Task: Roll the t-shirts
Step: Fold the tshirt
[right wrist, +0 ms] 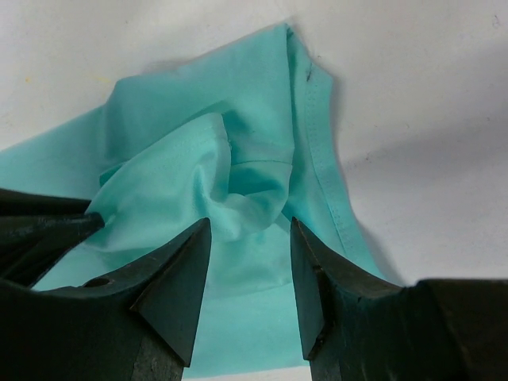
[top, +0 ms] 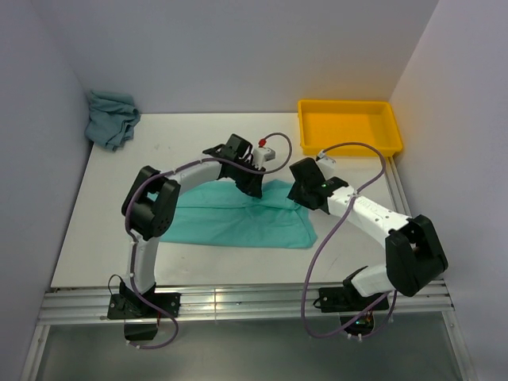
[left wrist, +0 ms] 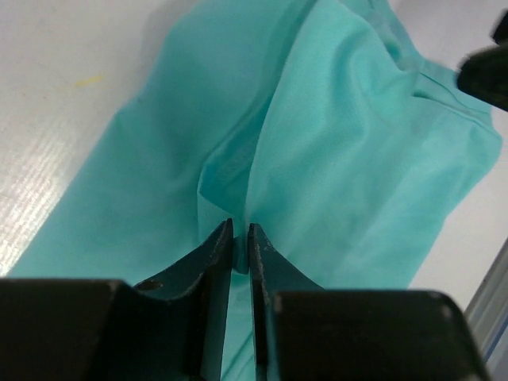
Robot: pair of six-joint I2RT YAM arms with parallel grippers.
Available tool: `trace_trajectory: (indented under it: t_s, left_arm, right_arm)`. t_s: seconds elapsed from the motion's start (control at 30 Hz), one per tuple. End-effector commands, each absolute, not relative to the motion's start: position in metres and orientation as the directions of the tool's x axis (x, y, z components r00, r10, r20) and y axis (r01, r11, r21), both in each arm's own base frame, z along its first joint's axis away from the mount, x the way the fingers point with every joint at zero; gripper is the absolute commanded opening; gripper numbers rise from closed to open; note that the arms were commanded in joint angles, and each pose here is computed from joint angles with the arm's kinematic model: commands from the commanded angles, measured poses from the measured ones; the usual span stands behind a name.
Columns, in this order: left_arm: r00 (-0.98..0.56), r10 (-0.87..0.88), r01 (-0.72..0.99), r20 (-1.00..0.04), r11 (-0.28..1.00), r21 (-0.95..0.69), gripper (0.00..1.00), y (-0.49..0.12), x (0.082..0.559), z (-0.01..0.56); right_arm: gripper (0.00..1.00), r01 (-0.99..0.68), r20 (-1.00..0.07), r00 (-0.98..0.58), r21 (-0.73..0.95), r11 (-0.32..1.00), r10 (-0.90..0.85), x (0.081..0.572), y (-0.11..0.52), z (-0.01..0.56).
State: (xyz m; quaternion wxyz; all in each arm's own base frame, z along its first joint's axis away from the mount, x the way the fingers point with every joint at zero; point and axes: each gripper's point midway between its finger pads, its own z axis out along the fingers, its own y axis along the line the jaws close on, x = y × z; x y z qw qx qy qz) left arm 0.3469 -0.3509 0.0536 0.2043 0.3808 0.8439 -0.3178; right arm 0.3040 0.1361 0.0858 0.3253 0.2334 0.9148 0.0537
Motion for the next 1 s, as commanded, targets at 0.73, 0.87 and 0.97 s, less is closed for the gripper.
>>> trace_trajectory:
  t_s: [0.73,0.87,0.97]
  left_arm:
    - [-0.394,0.677,0.911,-0.621,0.197,-0.362,0.29,-0.346,0.265,0.061]
    - [-0.372,0.703,0.918,-0.607,0.181,-0.352,0.31,-0.343,0.258,0.054]
    - [-0.364,0.718,0.922,-0.593,0.187,-0.339,0.37,-0.341,0.257,0.048]
  right_arm:
    - [0.52,0.394,-0.581,-0.660,0.270,0.878,0.476,0.321,0.136,0.090]
    - [0.52,0.388,-0.581,-0.665,0.269,0.881,0.470,0.325,0.137,0.092]
    - [0.52,0.379,-0.573,-0.675,0.272,0.885,0.465,0.328,0.142,0.090]
